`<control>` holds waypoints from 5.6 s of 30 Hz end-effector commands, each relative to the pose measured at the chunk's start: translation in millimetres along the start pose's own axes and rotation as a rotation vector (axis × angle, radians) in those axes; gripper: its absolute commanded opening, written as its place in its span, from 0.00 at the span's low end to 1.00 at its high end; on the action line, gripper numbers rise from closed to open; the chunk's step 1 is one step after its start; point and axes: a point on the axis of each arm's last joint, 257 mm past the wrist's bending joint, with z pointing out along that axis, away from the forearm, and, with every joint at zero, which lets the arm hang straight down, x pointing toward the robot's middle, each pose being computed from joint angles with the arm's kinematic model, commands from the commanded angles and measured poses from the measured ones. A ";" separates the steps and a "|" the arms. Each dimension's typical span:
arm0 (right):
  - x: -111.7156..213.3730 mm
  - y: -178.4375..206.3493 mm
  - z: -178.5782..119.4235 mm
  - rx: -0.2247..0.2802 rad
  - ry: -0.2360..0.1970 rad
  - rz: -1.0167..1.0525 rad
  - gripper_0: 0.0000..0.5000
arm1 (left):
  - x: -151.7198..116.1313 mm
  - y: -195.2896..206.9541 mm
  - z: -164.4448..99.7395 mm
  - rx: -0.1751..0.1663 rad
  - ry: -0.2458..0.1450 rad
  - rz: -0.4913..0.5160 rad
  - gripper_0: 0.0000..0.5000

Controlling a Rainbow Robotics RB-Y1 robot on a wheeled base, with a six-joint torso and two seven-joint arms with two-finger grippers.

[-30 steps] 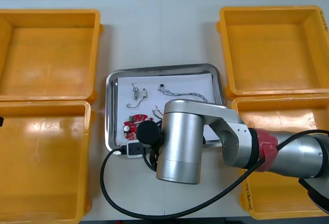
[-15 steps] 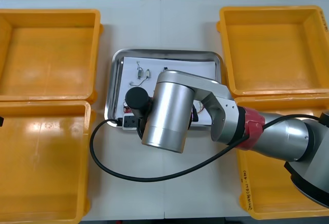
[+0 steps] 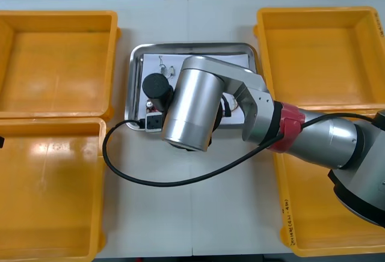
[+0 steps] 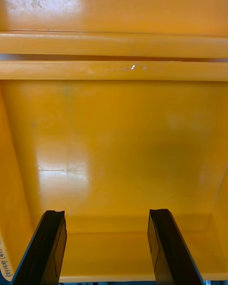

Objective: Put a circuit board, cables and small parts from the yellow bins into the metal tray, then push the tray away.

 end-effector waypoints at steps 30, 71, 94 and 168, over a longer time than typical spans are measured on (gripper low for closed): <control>-29.7 -125.3 -13.9 0.171 -0.046 -0.032 0.00 | 3.6 3.6 -2.7 -0.008 -0.012 0.006 1.00; -15.0 -177.9 -3.6 0.296 -0.039 -0.053 0.00 | 3.6 3.6 -2.7 -0.008 -0.012 0.006 1.00; -18.1 -169.0 -33.5 0.219 -0.054 -0.070 1.00 | 3.6 3.6 -2.7 -0.008 -0.012 0.006 1.00; 276.3 46.0 -85.8 -0.074 -0.001 1.446 1.00 | 3.6 3.6 -2.7 -0.008 -0.012 0.006 1.00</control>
